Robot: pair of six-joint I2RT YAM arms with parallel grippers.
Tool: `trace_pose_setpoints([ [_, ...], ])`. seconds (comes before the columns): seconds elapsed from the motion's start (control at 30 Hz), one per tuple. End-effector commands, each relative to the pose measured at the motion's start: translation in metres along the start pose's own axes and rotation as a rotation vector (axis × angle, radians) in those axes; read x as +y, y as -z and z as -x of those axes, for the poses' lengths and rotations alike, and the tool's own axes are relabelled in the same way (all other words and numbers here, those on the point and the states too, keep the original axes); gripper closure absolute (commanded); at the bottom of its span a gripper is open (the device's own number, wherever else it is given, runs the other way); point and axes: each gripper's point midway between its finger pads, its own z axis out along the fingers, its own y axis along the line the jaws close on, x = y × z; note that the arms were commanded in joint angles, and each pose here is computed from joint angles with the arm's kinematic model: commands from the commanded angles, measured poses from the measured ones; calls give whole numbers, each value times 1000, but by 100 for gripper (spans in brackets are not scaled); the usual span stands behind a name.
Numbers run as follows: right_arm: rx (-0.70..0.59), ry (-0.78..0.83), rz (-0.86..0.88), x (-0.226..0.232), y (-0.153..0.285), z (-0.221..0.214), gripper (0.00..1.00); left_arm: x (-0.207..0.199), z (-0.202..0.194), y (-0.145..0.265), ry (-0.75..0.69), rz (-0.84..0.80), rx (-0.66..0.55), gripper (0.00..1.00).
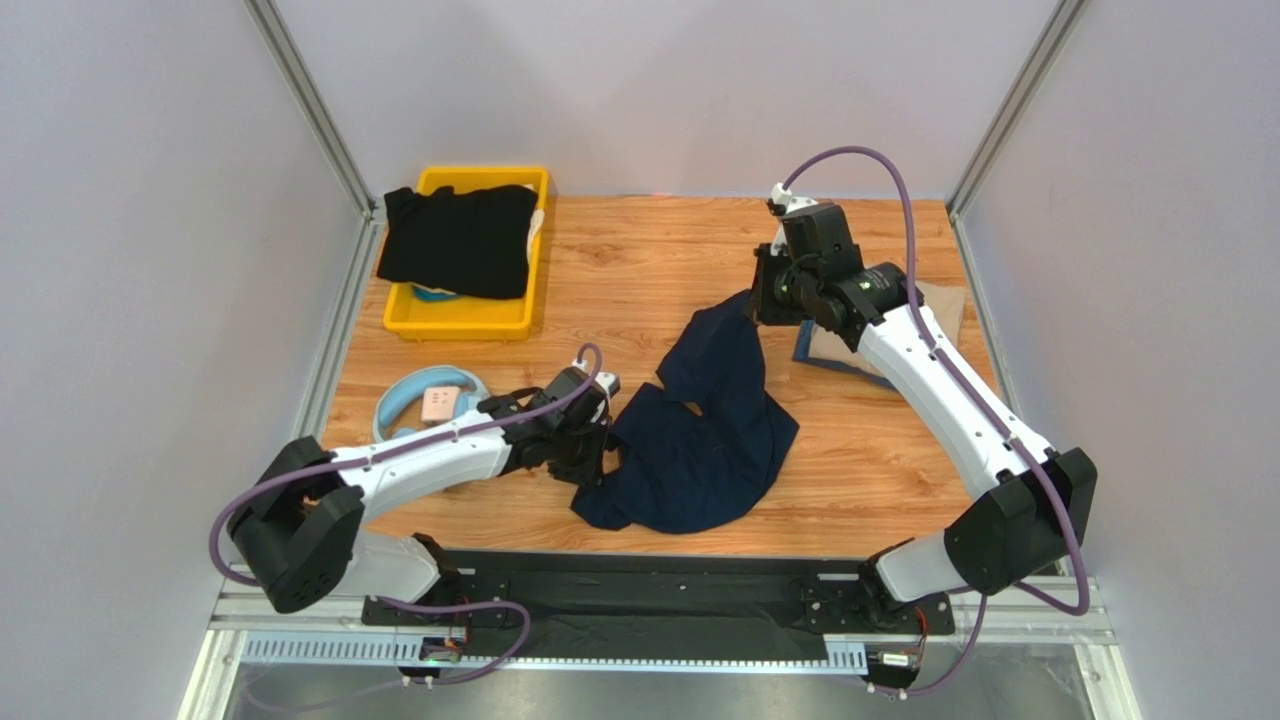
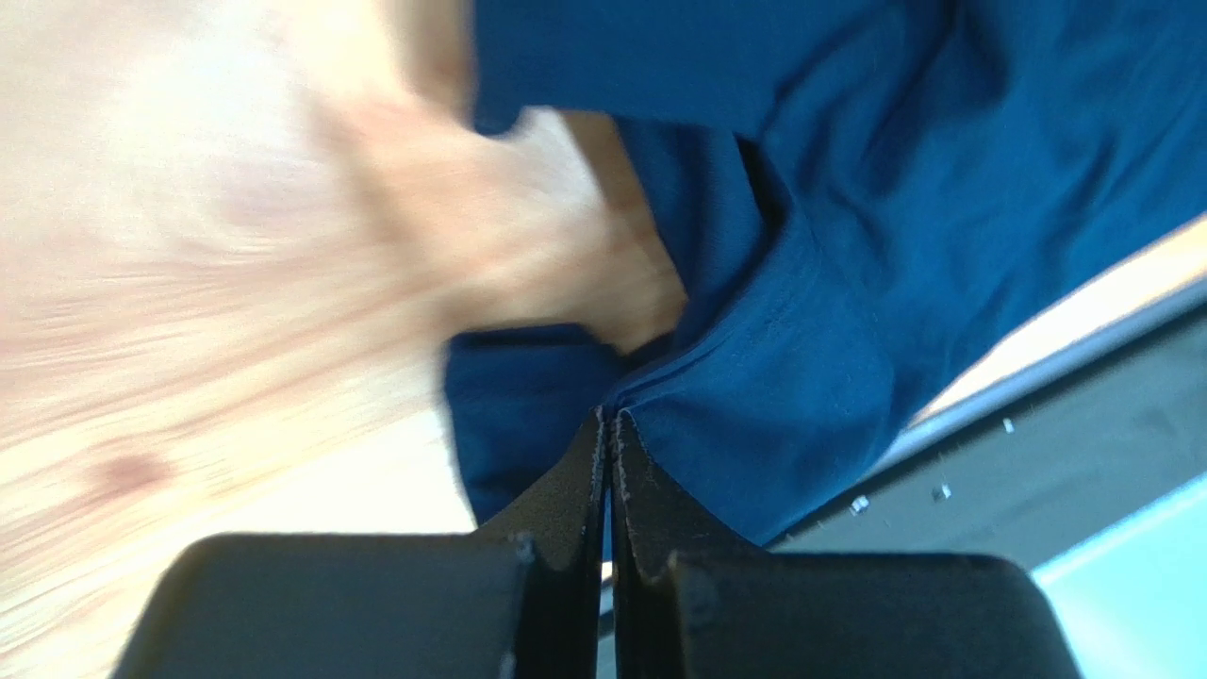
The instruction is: Fold and stack the t-shirts
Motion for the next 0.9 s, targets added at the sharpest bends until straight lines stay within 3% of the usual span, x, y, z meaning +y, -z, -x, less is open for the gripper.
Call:
trace_pose_setpoints([
  [0.0, -82, -1, -56, -15, 14, 15, 100, 6, 50, 41, -31, 102, -229, 100],
  [0.4, -224, -100, -139, -48, 32, 55, 100, 68, 132, 149, 99, 320, -597, 100],
  [0.67, -419, -190, -96, -60, 53, 143, 100, 126, 195, 195, 151, 529, -668, 100],
  [0.87, -515, -181, -27, -53, 71, 192, 100, 126, 272, 242, 157, 525, -794, 100],
])
